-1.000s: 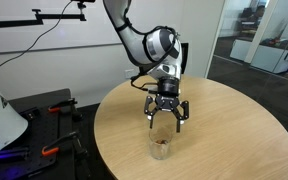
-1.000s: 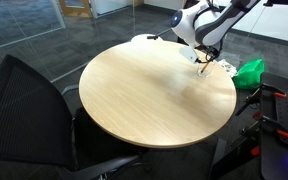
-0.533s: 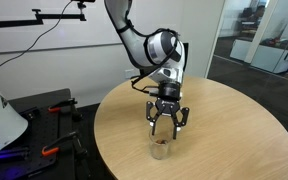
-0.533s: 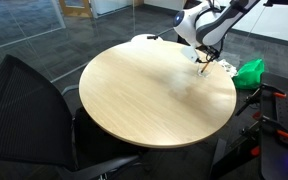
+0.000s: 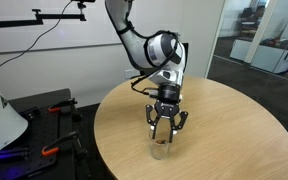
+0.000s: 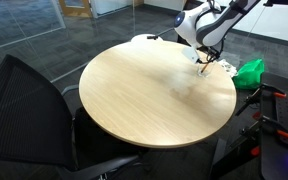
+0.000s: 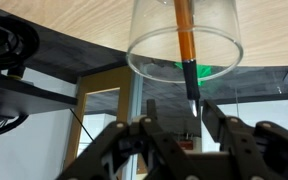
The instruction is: Take the pen out of the glass
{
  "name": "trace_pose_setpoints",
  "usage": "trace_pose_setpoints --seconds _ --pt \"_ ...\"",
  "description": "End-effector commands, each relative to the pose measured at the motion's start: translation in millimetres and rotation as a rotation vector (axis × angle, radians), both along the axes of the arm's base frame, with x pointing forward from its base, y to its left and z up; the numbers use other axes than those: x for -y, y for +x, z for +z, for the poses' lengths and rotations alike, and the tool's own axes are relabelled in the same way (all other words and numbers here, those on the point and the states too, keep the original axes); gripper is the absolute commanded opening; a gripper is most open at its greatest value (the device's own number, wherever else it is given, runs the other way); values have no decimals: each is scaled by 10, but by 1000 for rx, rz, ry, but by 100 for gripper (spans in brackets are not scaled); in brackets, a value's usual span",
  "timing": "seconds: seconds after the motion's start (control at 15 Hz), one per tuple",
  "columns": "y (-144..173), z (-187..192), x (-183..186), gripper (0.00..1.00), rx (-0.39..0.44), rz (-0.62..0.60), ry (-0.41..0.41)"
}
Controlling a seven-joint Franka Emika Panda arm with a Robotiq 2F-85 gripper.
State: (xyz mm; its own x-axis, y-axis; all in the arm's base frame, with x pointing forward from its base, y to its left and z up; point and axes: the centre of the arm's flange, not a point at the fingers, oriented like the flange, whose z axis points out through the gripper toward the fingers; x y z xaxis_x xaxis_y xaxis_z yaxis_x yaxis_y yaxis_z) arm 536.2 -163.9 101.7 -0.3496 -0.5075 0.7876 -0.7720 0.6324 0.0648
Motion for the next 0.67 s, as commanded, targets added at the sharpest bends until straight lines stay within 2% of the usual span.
trace_pose_setpoints --seconds 0.0,0.13,0.47,0.6 --pt "-56 19 82 48 13 -15 36" --pt "-70 18 107 44 16 -25 37" --pt "-79 24 122 4 22 -30 33" --pt "-79 29 115 0 24 -29 31"
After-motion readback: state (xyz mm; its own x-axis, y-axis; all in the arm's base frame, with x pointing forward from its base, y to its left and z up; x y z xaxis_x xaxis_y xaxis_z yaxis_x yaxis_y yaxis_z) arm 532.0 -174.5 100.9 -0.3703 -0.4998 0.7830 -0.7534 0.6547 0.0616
